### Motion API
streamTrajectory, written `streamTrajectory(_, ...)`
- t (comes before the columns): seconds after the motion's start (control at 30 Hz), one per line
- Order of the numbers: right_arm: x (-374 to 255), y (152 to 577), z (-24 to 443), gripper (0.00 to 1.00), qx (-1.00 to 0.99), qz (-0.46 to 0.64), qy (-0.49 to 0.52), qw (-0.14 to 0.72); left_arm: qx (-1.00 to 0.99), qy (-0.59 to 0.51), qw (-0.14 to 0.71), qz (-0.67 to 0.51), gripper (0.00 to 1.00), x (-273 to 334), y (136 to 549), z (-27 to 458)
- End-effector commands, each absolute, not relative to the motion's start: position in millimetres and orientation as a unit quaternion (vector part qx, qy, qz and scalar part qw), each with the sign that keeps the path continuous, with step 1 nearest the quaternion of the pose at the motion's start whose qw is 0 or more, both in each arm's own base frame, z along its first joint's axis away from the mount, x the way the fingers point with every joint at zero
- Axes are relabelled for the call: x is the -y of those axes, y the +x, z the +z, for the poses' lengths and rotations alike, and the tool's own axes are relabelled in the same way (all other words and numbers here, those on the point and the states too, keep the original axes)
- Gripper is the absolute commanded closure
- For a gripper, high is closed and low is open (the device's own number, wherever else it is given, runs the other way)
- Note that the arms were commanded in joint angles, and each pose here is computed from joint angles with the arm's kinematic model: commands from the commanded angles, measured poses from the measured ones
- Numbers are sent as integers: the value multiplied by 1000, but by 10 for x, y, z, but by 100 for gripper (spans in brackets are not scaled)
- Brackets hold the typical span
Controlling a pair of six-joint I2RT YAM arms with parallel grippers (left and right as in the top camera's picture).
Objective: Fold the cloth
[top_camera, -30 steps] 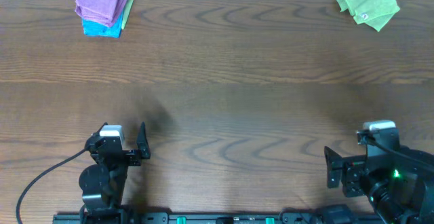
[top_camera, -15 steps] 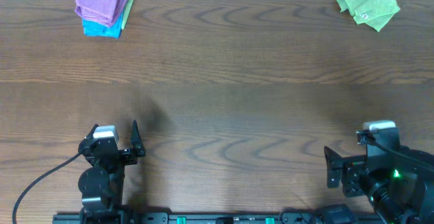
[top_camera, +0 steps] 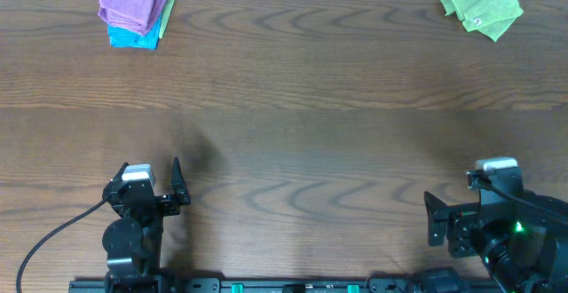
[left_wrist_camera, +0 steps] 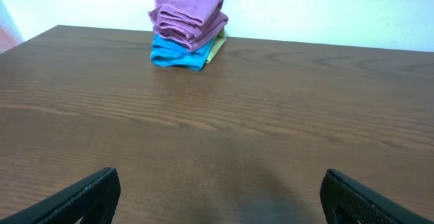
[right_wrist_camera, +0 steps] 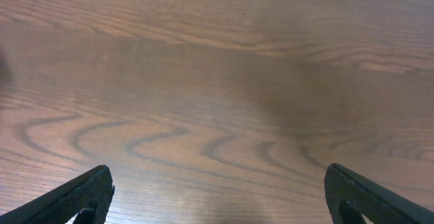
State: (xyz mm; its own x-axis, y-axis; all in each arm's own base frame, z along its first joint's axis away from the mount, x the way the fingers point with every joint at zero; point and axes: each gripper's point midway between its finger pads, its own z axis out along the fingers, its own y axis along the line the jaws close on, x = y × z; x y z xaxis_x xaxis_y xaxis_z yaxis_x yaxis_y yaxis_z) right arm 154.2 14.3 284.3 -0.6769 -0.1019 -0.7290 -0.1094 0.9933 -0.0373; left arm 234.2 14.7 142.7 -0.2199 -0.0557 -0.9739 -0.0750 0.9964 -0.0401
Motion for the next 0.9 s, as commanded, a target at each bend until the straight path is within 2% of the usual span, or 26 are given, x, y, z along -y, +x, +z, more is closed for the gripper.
streamTrajectory(0.0,-115,1536,2844,1,-916,-1,-52,399,-789,-45,613,19,5,-180,2341,1292)
streamTrajectory(0.33,-75,1585,2839,1,-912,-23,-69,405,-789,-45,613,19,5,-180,2341,1292)
streamTrajectory(0.47,-16,1689,2792,1,-891,-29,-46,450,-789,-45,613,19,4,-180,2341,1292)
streamTrajectory(0.67,-1,1759,2542,1,-844,-24,-29,534,-789,-45,613,19,5,-180,2341,1292)
streamTrajectory(0.87,-2,1785,1994,1,-842,-21,-26,538,-789,-45,613,19,4,-180,2341,1292)
